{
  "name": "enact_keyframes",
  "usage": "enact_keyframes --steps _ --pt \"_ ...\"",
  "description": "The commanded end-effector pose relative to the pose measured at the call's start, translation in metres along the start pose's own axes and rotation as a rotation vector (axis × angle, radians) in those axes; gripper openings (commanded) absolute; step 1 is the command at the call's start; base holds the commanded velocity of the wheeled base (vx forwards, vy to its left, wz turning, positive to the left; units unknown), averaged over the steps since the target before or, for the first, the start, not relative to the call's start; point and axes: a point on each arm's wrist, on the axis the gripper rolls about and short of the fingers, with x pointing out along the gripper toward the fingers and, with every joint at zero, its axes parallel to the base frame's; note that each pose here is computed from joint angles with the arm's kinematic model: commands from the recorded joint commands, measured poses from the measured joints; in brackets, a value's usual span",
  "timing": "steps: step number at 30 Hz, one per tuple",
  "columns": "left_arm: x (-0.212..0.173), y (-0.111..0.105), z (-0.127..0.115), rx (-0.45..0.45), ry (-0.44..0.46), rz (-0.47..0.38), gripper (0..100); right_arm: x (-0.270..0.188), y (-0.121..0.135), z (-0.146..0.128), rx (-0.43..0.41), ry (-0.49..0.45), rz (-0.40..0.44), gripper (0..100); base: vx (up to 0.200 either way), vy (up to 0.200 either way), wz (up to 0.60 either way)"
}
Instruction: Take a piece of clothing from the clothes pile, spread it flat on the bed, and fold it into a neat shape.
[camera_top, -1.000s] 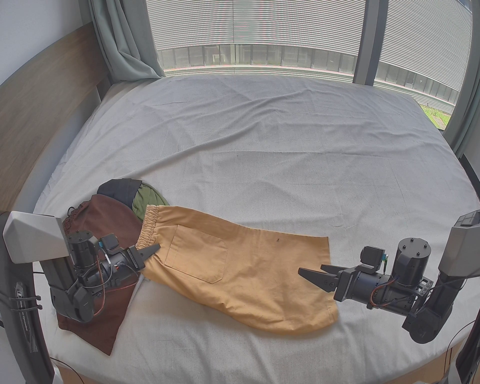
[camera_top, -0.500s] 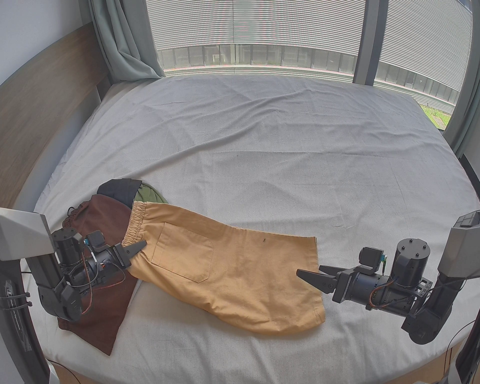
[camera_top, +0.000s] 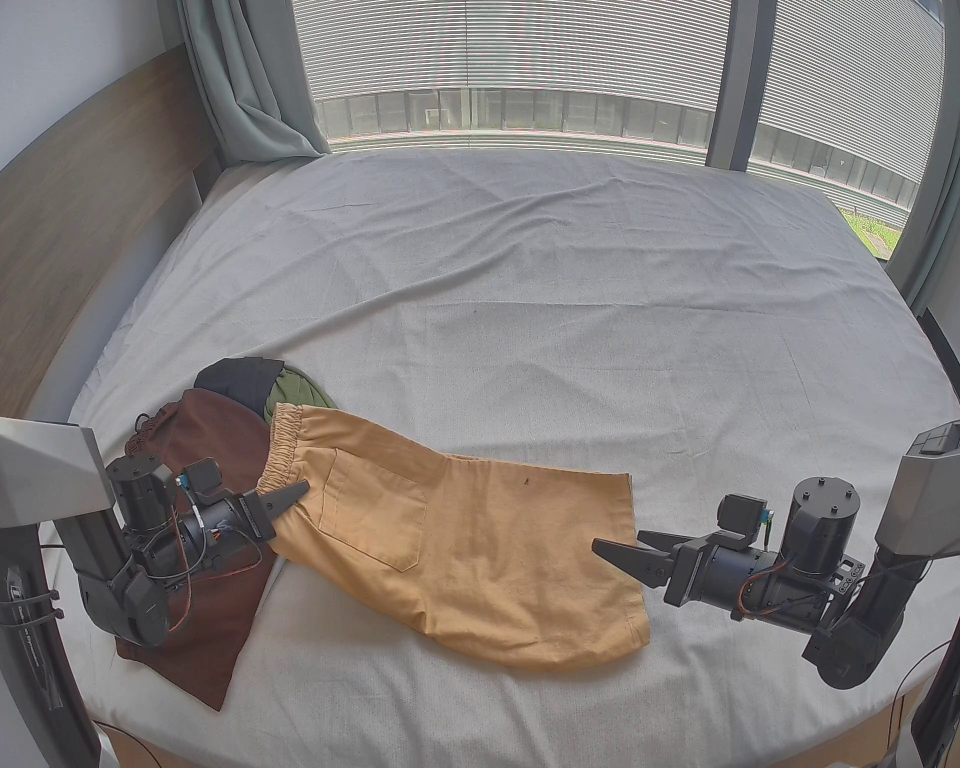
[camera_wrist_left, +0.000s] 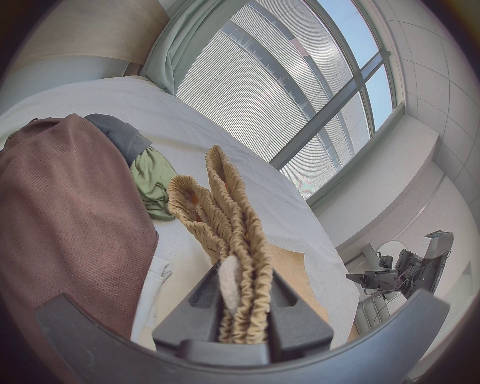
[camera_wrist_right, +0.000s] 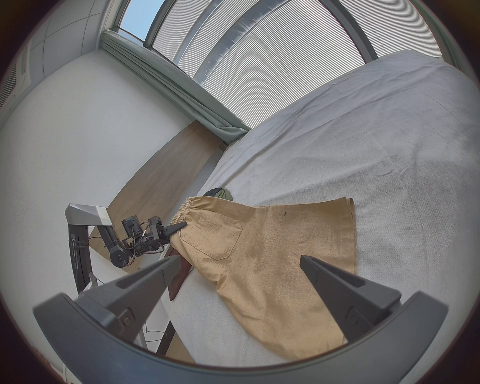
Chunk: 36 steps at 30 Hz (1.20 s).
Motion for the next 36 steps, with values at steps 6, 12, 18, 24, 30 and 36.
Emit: enact_keyframes --steps 6,12,18,24,30,36 --pt "0.011 -0.03 -0.002 0.036 0.004 -0.065 0 0.0 0.0 0.0 0.0 -0.002 0.0 100 0.0 0.0 0.0" --pt "0.018 -0.041 -0.005 0.047 0.011 -0.088 0 0.0 0.0 0.001 0.0 -0.002 0.0 100 0.0 0.0 0.0" --pt "0.024 -0.053 -0.007 0.057 0.014 -0.127 0 0.0 0.0 0.001 0.0 -0.002 0.001 100 0.0 0.0 0.0" --pt "0.033 -0.067 -0.011 0.069 0.014 -0.153 0 0.0 0.001 0.001 -0.003 -0.006 0.003 100 0.0 0.0 0.0" --pt "0.044 -0.084 -0.017 0.058 0.023 -0.197 0 -0.001 0.0 0.002 -0.003 -0.009 0.0 100 0.0 0.0 0.0" --pt "0.055 -0.099 -0.02 0.035 0.031 -0.252 0 -0.002 -0.001 0.005 -0.003 -0.02 -0.001 100 0.0 0.0 0.0"
